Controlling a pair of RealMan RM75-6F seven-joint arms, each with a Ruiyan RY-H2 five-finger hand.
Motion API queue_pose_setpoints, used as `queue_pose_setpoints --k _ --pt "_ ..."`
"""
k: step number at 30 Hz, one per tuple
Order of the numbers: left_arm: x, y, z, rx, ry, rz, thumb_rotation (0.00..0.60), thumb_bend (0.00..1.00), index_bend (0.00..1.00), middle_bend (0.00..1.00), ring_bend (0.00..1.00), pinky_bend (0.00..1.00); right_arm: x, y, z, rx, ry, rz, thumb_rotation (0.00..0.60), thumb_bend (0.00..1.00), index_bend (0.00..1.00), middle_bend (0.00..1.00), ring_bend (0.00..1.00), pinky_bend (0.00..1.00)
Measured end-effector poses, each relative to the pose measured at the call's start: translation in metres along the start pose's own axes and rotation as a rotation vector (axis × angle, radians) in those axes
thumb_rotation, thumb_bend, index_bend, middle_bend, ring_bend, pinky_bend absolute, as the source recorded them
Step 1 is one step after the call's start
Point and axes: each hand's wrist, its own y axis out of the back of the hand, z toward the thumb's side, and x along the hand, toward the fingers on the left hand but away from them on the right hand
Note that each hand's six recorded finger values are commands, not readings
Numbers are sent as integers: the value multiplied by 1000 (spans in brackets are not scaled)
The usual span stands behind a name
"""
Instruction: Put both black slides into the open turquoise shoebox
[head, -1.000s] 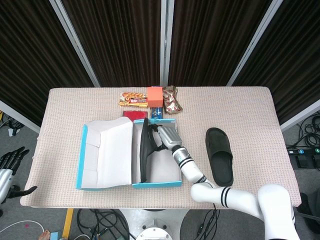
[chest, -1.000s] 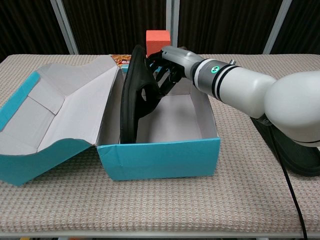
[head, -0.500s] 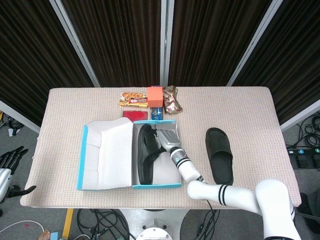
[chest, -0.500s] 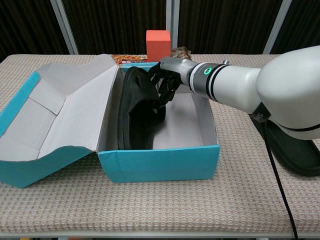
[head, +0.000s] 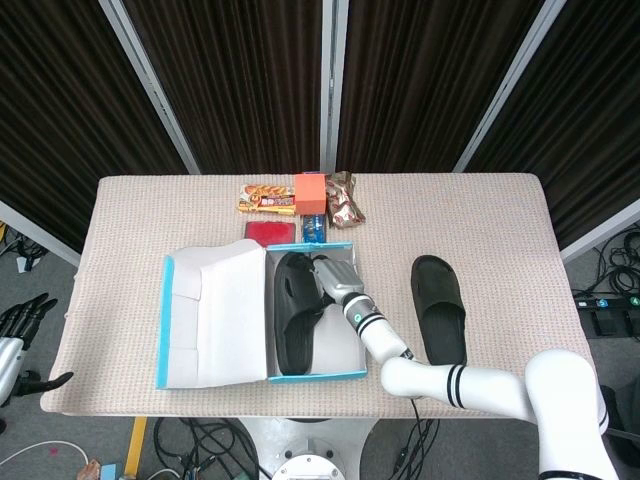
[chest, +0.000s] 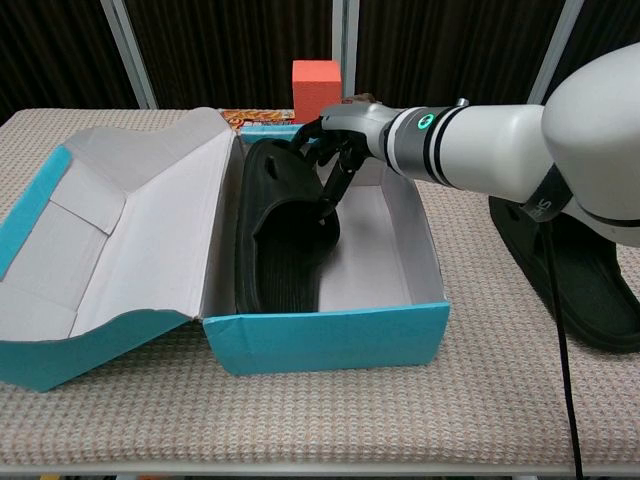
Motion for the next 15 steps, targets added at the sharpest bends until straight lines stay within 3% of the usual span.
queue_pose_setpoints --k 4,15 --pt "0 -1 1 0 -2 -2 600 20 72 16 0 0 4 3 -5 13 -7 30 600 0 0 22 0 146" --pt "-1 0 5 7 -10 3 600 20 72 17 0 0 32 27 -5 3 -2 41 600 0 0 5 0 144"
